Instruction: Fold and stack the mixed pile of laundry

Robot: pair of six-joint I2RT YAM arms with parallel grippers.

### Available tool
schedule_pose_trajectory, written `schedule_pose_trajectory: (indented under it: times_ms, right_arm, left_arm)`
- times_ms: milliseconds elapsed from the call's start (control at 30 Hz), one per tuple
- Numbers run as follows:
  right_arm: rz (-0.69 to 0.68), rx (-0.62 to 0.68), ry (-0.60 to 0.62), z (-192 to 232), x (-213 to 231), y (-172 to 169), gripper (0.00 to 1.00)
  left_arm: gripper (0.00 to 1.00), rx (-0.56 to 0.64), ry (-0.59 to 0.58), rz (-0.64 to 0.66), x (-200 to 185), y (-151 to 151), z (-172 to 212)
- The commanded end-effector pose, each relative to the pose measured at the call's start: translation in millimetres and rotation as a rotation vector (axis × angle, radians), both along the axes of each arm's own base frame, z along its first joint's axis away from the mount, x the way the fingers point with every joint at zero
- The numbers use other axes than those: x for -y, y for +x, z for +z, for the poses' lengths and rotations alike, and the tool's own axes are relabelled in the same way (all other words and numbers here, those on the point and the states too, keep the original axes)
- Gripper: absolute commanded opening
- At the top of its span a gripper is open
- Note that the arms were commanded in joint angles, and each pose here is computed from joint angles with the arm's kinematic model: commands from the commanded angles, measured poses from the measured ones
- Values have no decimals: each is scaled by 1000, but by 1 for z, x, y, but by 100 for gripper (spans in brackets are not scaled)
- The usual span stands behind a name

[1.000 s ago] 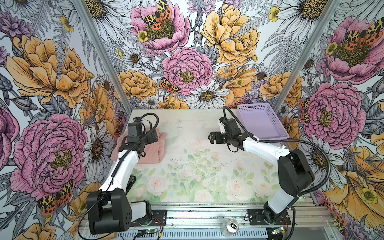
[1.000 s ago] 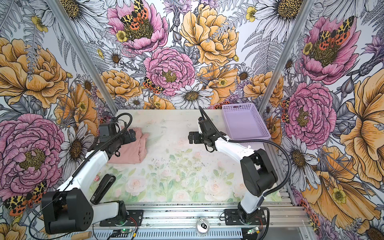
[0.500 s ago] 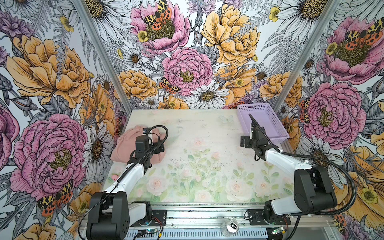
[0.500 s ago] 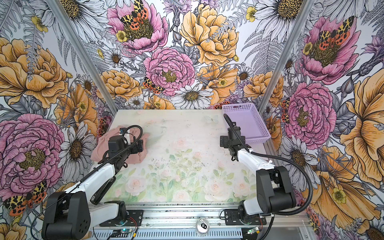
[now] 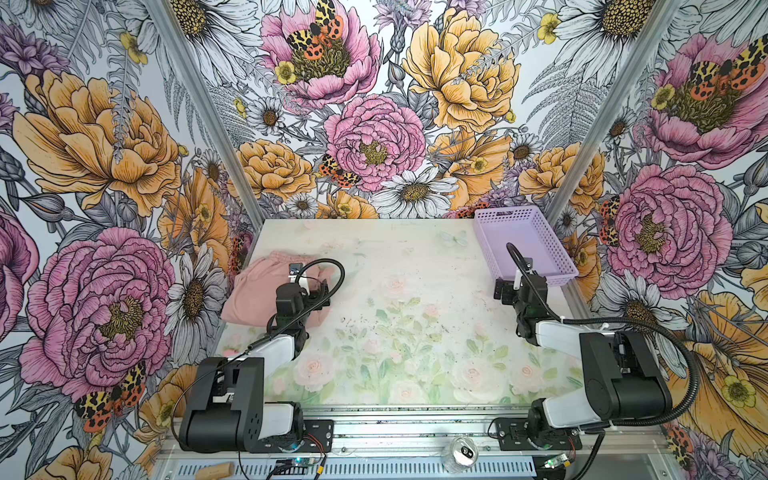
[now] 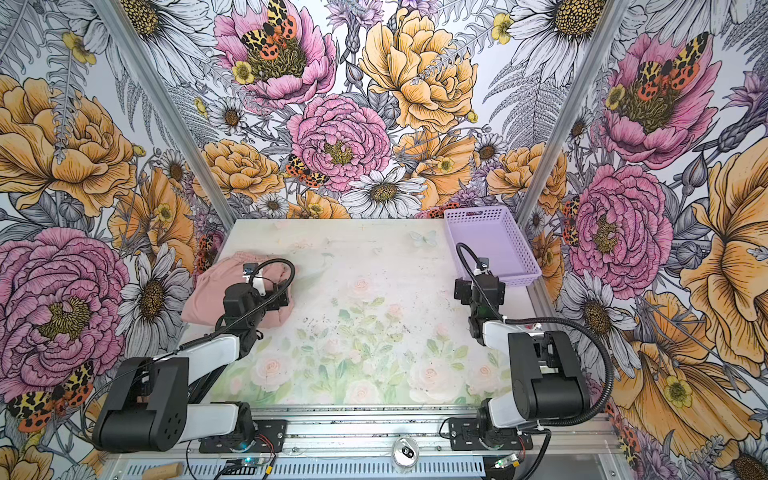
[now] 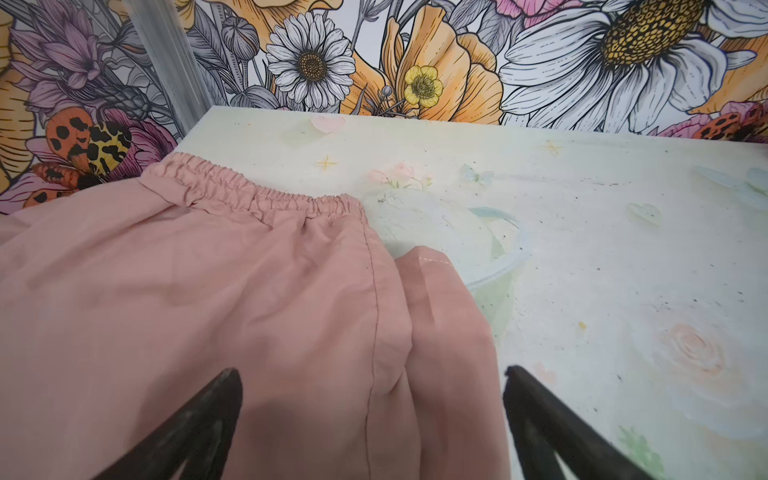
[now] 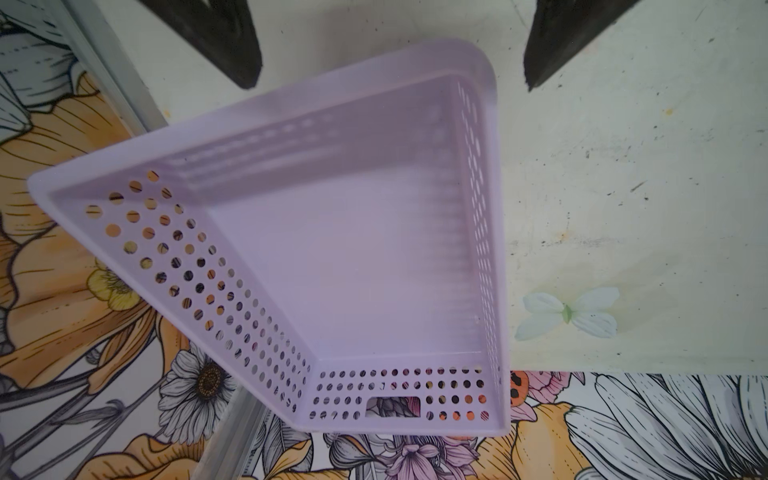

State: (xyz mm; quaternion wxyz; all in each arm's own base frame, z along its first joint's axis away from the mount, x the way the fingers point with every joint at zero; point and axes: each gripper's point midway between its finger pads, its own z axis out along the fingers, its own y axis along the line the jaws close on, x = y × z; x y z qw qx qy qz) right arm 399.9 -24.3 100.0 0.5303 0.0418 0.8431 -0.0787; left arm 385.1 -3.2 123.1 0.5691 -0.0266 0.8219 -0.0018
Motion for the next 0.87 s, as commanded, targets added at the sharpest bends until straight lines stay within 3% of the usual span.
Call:
schedule_pose_trajectory:
  times_ms: [0, 233, 833]
  right_arm:
    - [18, 132, -3, 20, -2, 8, 100]
    - [-26, 196, -4, 15, 5, -2, 100]
    - [-28, 190, 1, 14, 5, -2, 100]
  left_arm:
    - [99, 133, 39, 4, 1, 11, 29]
    - [99, 167, 70, 34, -6, 18, 20]
    - [99, 169, 33, 81, -19, 20, 7]
